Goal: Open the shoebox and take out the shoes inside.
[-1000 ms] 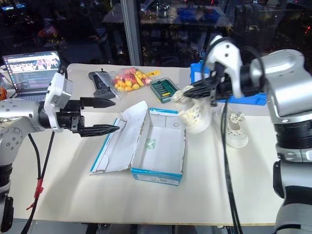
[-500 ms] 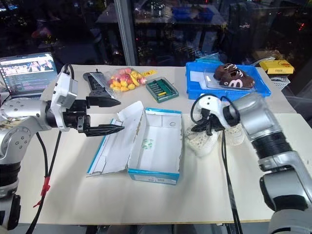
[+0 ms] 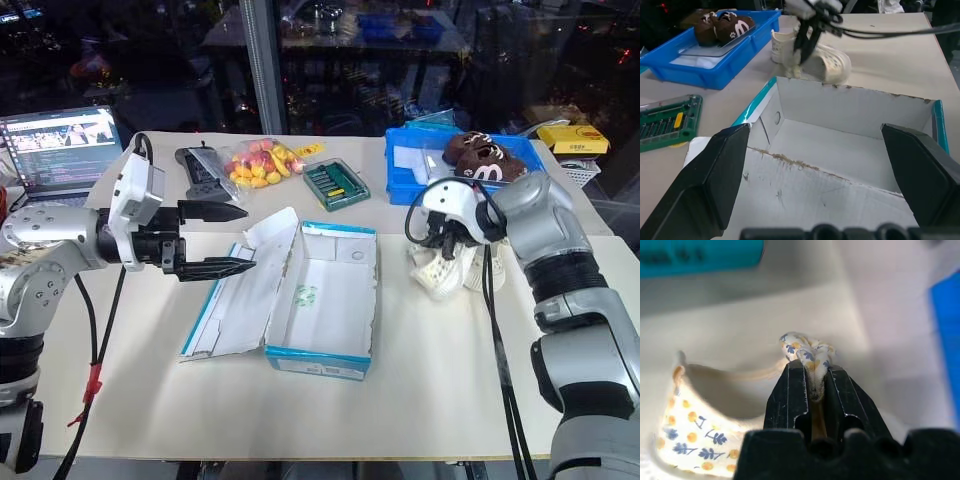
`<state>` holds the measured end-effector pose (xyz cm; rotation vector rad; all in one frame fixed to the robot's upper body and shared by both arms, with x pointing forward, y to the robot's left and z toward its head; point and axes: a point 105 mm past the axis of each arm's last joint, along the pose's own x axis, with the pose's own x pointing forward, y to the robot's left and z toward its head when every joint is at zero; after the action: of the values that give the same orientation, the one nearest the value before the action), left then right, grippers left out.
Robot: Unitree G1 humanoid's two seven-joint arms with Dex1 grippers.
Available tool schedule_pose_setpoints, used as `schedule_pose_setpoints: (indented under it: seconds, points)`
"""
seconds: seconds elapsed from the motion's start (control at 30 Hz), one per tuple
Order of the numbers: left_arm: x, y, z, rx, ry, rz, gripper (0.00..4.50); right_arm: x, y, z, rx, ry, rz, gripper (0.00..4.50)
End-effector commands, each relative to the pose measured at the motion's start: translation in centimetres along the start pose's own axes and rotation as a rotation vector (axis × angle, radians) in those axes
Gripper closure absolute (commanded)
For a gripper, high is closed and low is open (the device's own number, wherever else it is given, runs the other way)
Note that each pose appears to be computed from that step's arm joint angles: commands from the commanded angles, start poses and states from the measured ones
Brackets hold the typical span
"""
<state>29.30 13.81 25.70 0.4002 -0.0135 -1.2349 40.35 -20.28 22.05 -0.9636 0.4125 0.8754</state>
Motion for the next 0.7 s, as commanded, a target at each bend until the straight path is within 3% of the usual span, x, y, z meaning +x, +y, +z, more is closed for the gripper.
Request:
schedule_pose_setpoints:
  seconds: [0.03,0.17,0.4,0.5,0.7]
  points:
    - [0.1,0.0,1.0,0.051,-0.019,-0.001,0.00,-1.4,-1.0,5.2,-0.087,-0.143,-0.051,4.43]
    - [0.1,0.0,1.0,0.052,-0.019,-0.001,0.00,-0.8,-1.3,3.9,-0.039,-0.136,-0.070,4.43]
    - [-0.1,-0.1,0.9,0.048,-0.009,-0.001,0.00,-0.5,-1.7,-4.1,0.118,0.017,-0.163,4.43]
    - [-0.2,-0.1,0.9,0.048,-0.006,-0.002,0.00,-1.0,-1.6,-6.3,0.151,0.057,-0.188,4.43]
    - [-0.1,0.2,1.0,0.050,-0.001,-0.010,0.00,-1.7,-1.5,-6.6,0.166,0.035,-0.207,4.43]
